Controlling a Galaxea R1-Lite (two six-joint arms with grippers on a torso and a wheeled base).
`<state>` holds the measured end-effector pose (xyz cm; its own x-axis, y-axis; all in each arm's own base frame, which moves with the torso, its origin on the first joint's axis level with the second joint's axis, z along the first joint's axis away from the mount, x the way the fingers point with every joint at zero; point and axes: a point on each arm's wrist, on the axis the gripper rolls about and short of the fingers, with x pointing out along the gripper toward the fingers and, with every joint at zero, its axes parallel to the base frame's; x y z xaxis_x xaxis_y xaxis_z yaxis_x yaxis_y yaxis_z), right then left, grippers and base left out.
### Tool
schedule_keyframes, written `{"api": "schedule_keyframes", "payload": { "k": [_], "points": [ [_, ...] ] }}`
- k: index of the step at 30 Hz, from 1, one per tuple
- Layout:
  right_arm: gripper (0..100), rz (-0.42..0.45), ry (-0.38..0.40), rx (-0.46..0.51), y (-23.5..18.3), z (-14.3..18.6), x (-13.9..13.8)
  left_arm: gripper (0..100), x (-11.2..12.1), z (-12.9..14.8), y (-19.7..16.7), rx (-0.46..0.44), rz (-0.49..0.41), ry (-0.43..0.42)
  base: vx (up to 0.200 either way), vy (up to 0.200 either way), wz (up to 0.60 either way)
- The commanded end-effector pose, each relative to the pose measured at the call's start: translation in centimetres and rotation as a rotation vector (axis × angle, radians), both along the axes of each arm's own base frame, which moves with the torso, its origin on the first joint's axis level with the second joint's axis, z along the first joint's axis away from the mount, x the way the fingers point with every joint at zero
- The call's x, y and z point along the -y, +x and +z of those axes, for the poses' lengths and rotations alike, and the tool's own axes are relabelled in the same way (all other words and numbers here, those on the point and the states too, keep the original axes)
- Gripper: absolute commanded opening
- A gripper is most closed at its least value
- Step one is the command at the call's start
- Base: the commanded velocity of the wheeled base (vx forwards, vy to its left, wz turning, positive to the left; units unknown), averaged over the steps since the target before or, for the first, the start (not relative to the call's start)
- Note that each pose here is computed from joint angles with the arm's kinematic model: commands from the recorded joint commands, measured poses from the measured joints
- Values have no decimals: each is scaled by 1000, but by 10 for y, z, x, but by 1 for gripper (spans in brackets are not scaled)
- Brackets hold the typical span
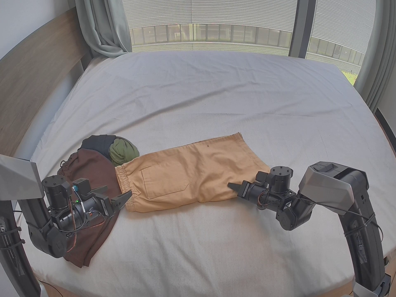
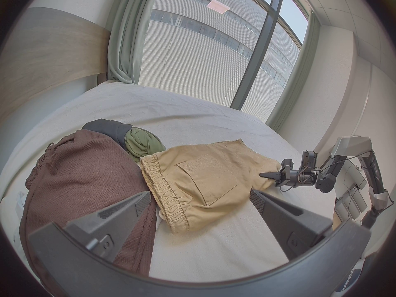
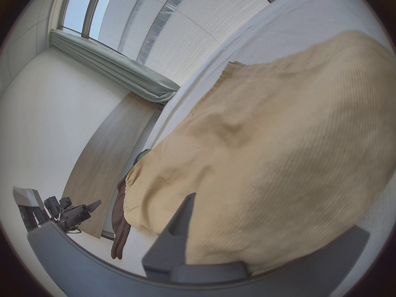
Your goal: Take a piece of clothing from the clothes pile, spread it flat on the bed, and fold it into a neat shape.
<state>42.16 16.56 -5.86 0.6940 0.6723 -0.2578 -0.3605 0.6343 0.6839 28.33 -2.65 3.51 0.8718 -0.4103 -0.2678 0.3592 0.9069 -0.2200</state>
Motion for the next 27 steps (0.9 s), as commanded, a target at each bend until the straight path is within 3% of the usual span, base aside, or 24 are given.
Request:
{"api": "schedule_keyframes", "payload": {
  "k": [1,12,27],
  "points": [
    [0,2,-7,-19,-7,2,2,100,0,-1,0,-3,1,0,0,0,0],
    [0,-12,-22,-58,-39,33,20,100,-1,-5,4,-11,5,0,0,0,0],
    [0,-31,-109,-156,-92,40,47,100,-1,-6,3,-14,-3,-3,0,0,0]
  ]
}}
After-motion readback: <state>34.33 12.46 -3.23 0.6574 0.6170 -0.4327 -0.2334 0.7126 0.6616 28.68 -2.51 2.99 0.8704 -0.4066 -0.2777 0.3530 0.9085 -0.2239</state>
